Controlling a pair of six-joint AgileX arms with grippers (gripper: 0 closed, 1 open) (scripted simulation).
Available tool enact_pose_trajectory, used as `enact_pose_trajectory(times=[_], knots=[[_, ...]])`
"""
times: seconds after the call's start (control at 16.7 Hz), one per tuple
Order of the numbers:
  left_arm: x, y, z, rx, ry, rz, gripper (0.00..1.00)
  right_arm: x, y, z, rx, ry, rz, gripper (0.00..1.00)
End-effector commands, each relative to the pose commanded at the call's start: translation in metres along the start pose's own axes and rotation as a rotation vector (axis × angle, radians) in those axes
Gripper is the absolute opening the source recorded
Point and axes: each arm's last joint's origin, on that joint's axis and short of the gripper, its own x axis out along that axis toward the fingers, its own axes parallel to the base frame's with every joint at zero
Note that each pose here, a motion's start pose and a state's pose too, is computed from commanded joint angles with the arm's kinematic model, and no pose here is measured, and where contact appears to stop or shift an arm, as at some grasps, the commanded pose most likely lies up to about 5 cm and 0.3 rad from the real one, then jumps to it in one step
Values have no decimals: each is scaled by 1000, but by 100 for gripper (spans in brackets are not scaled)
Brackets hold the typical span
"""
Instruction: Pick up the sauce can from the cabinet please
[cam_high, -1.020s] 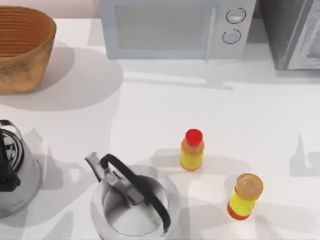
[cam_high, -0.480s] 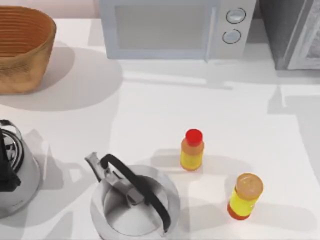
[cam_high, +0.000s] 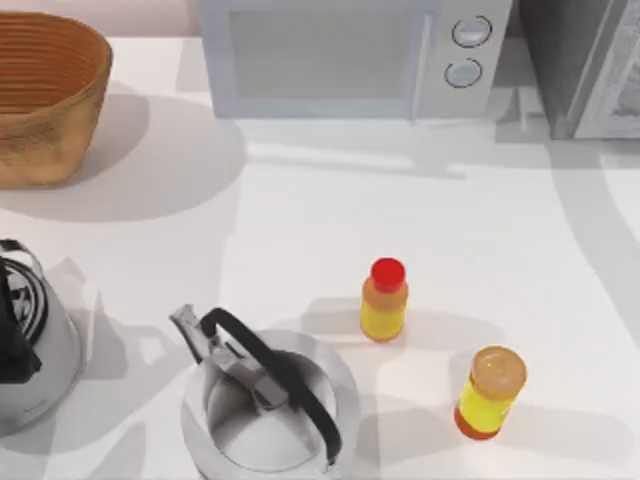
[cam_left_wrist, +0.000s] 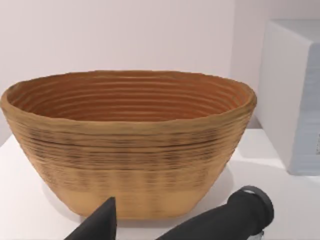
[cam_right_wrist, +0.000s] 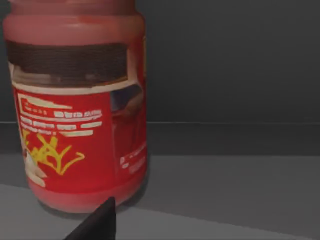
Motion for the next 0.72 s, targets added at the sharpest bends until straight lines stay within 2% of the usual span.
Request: enact_pose_trajectory(times=[0.18, 0.54, 0.72], knots=[[0, 0, 0, 0, 0, 0, 100, 13, 5, 9, 0, 2, 0, 100], [0, 0, 0, 0, 0, 0, 100, 14, 5, 10, 1, -1, -3, 100], [0, 0, 0, 0, 0, 0, 100, 27, 23, 13, 4, -5, -3, 100]])
